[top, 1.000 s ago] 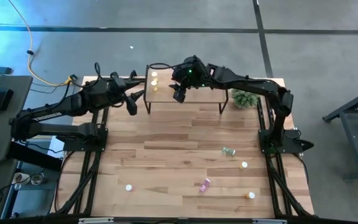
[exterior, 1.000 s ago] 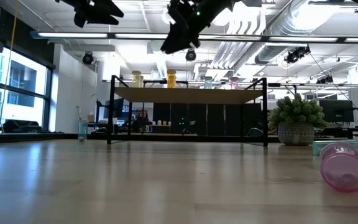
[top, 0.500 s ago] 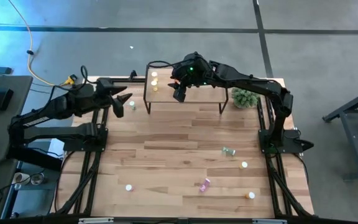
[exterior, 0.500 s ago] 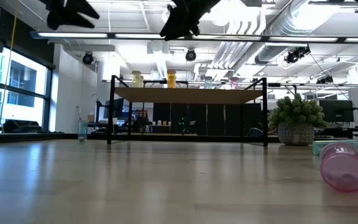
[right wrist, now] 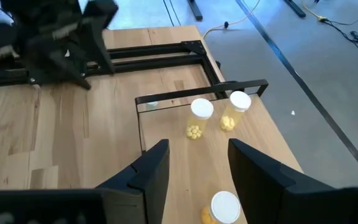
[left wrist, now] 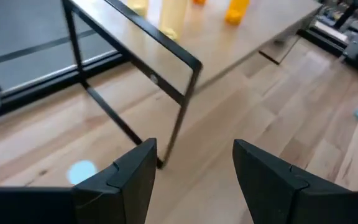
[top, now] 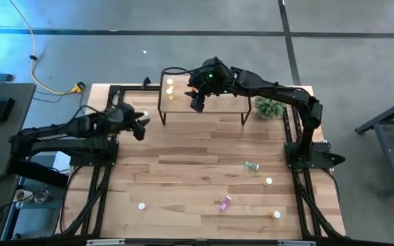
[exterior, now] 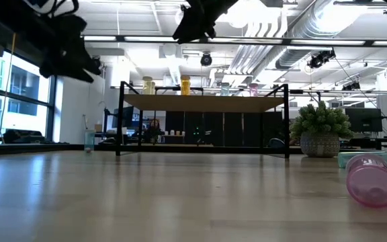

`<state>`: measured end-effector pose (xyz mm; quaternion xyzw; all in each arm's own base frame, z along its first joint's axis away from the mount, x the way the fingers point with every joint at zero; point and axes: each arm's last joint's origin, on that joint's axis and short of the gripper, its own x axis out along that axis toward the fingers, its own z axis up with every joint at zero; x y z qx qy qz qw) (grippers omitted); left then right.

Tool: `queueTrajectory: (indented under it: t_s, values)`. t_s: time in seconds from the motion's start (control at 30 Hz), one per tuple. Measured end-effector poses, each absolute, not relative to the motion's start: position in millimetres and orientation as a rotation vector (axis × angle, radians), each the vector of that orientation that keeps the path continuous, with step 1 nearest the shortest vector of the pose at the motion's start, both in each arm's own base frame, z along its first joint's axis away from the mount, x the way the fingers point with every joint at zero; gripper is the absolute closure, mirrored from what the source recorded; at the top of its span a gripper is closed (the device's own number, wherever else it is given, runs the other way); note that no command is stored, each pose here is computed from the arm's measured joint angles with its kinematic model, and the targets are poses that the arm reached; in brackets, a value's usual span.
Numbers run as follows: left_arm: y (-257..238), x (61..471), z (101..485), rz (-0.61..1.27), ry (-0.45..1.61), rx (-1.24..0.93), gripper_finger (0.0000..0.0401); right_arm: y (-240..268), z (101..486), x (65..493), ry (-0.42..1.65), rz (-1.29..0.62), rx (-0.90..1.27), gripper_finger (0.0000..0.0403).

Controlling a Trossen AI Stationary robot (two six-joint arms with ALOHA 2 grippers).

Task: Pick and place medicine bottles onto shelf by color
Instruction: Put the top blue pill bottle on the shelf aligned with the other blue pill bottle

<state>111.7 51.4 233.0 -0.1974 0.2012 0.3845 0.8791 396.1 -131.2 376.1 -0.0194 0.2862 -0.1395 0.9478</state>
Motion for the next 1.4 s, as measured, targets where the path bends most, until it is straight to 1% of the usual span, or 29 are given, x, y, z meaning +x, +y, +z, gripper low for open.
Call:
queueTrajectory:
  t_s: [0.1, 0.33, 0.5, 0.63, 0.77, 0.9, 1.1, 1.23, 1.4]
  values:
    - [50.0, 114.8, 215.8, 0.811, 0.428, -0.407, 0.0201, -133.7, 376.2, 395.4, 0.579, -0.305, -0.021, 0.0247]
    - [47.6, 110.4, 185.5, 0.951, 0.468, -0.383, 0.0201, -138.8, 376.2, 393.6, 0.575, -0.329, 0.008, 0.0247]
    - [46.9, 107.4, 170.4, 0.977, 0.505, -0.369, 0.0201, -140.3, 376.2, 393.1, 0.571, -0.339, 0.032, 0.0247]
    - [46.0, 103.9, 155.8, 0.998, 0.530, -0.397, 0.0201, -142.6, 376.5, 392.6, 0.567, -0.342, 0.027, 0.0247]
    - [46.0, 101.6, 142.4, 1.030, 0.510, -0.432, 0.0201, -142.9, 376.6, 392.8, 0.566, -0.343, 0.025, 0.0247]
    - [47.6, 100.7, 138.6, 1.060, 0.479, -0.484, 0.0201, -142.9, 376.6, 392.8, 0.566, -0.342, 0.024, 0.0247]
    - [55.6, 103.1, 138.0, 1.132, 0.464, -0.462, 0.0201, -143.1, 377.3, 393.4, 0.555, -0.343, 0.023, 0.0247]
    - [64.5, 108.8, 135.6, 1.146, 0.452, -0.499, 0.0201, -143.3, 378.4, 394.0, 0.542, -0.344, 0.021, 0.0247]
    - [74.9, 111.6, 124.2, 1.186, 0.518, -0.558, 0.0201, -143.5, 379.4, 394.5, 0.531, -0.344, 0.019, 0.0247]
